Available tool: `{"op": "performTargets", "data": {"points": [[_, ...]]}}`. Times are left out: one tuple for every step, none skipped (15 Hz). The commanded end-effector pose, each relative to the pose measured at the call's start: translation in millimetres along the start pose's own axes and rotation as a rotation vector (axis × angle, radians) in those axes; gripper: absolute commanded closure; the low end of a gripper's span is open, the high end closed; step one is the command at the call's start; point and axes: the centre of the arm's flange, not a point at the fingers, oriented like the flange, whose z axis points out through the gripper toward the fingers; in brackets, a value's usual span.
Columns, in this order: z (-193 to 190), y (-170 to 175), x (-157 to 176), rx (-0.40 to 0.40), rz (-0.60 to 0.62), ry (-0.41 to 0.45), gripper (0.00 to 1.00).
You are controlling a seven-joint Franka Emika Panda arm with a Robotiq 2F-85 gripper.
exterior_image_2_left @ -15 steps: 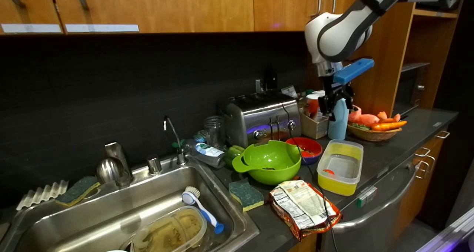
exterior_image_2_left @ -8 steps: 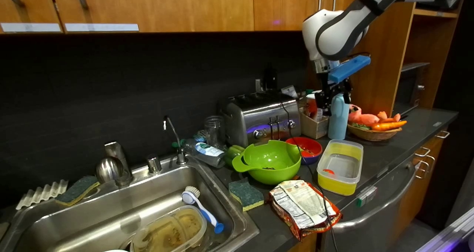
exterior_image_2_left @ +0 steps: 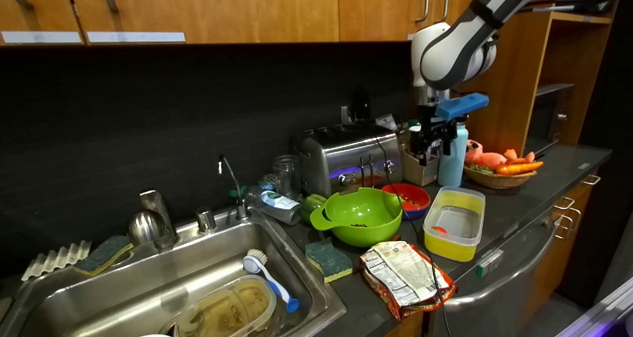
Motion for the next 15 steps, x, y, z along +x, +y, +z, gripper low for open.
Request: {"op": "performTargets", "data": {"points": [[22,-2,3,0.126,-0.083,0.027,0.0],[30,-2,4,0.159,-0.101,0.025,0.0],[36,-3,4,0.186,-0.115,0.015,0.0],[43,-3,5,0.211,-0.128,0.006,0.0],[48,-4,4,0.23,-0.139,-0.005,0.0],[52,-5,3,0.245,-0.149,-0.017,0.0],[57,-5,3,0.253,-0.155,-0.027,0.0],[61,-5,2,0.256,-0.159,-0.04,0.0],[65,-5,1,0.251,-0.16,-0.055,0.0],[69,-4,2,0.245,-0.159,-0.069,0.0],[72,-5,2,0.236,-0.154,-0.083,0.0],[74,-5,1,0.228,-0.153,-0.095,0.0],[77,-7,4,0.203,-0.145,-0.111,0.0],[79,-7,5,0.182,-0.141,-0.125,0.0],[82,-7,7,0.158,-0.14,-0.138,0.0]]}}
